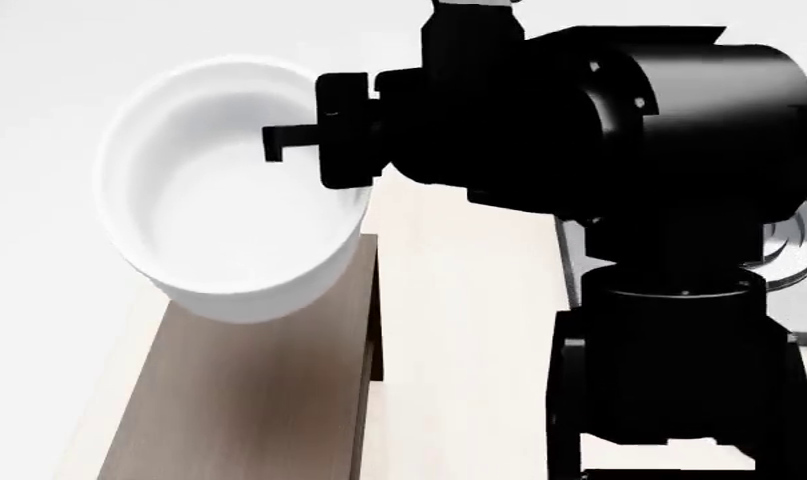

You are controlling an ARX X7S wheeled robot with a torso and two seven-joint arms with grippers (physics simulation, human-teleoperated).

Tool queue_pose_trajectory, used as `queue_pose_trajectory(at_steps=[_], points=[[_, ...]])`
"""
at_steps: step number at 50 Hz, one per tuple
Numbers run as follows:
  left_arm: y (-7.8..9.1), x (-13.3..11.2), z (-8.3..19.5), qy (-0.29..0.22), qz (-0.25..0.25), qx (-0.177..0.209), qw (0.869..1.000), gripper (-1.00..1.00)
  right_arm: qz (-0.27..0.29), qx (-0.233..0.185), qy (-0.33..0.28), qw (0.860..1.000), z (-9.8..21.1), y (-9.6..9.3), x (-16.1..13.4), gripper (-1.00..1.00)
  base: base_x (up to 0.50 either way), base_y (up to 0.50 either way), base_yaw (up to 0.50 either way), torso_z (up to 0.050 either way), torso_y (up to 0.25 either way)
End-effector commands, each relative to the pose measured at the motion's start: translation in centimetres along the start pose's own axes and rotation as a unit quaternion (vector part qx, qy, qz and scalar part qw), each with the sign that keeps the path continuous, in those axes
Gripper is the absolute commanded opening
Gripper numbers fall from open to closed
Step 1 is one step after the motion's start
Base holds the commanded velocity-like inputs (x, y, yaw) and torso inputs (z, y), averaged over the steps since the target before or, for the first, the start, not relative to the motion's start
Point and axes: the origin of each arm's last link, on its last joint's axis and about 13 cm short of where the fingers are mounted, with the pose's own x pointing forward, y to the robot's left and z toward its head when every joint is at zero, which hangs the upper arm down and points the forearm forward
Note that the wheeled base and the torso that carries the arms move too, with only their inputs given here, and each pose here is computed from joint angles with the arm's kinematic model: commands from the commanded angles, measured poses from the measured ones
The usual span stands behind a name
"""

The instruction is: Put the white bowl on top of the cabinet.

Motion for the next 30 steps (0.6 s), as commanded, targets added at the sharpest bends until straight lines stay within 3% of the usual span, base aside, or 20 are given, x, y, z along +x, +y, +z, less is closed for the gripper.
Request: queue_pose_trajectory(at_steps=[1,19,30], points=[[0.0,-0.1,0.2,-0.001,-0.001,-0.001,1.000,1.00,0.025,-0.024,0.000,0.999,-1.3,1.0,-0.8,-1.00,0.00,0.00,0.00,0.000,0.000],[0.0,0.0,-0.2,0.001,0.001,0.002,1.000,1.00,0.022,-0.005,0.038,0.999,-2.9,1.0,-0.3,-1.00,0.00,0.00,0.00,0.001,0.001],[0.0,0.0,-0.4,0.004,0.001,0.004,1.000,1.00,0.033,-0.016,0.027,0.999,-3.0,1.4,-1.3,-1.00,0.00,0.00,0.00,0.000,0.001]])
